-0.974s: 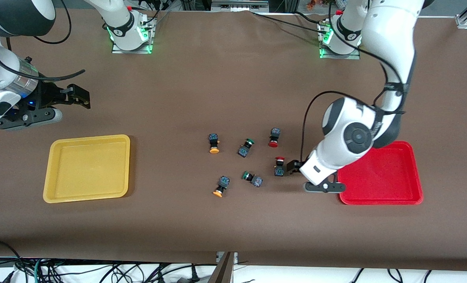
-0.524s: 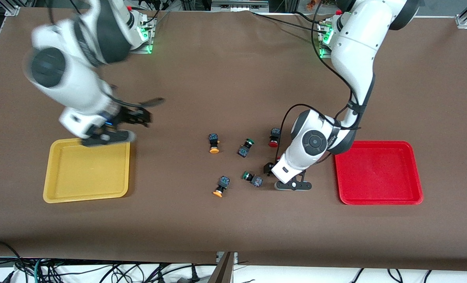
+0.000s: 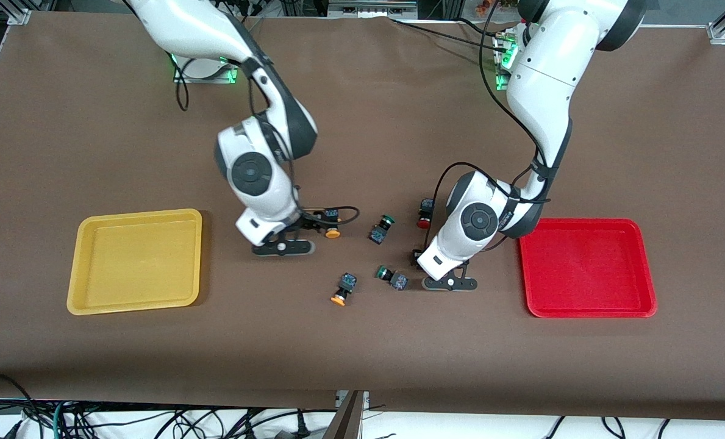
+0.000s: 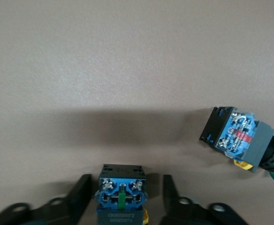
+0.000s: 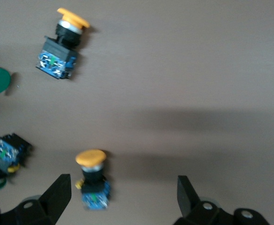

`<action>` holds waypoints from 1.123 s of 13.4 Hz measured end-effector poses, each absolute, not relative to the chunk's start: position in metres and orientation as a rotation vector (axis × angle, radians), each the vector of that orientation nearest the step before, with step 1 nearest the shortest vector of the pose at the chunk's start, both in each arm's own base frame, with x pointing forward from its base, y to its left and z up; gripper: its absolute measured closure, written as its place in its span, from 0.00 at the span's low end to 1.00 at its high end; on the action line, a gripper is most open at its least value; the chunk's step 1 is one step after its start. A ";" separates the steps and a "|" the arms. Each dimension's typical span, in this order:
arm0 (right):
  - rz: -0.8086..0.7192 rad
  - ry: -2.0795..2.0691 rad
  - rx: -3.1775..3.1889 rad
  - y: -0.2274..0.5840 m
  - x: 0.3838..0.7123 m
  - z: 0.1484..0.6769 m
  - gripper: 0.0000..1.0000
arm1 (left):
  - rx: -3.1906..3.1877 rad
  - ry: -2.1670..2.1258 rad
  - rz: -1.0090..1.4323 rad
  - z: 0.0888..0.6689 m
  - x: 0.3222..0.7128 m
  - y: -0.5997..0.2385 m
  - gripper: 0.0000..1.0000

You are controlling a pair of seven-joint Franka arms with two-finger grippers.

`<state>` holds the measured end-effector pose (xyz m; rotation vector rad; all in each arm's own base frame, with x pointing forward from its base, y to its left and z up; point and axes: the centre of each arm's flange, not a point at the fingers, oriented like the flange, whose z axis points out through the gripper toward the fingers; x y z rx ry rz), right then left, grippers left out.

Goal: Place red and yellow buttons in trays
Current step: 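Carry the red button to the red tray while the right gripper grasps a yellow button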

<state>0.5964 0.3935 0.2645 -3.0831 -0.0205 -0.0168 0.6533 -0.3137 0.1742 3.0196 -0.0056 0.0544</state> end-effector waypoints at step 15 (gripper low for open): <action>0.003 -0.035 -3.091 0.436 0.540 0.188 0.18 | 3.266 -0.510 -0.362 0.290 0.681 -0.059 0.58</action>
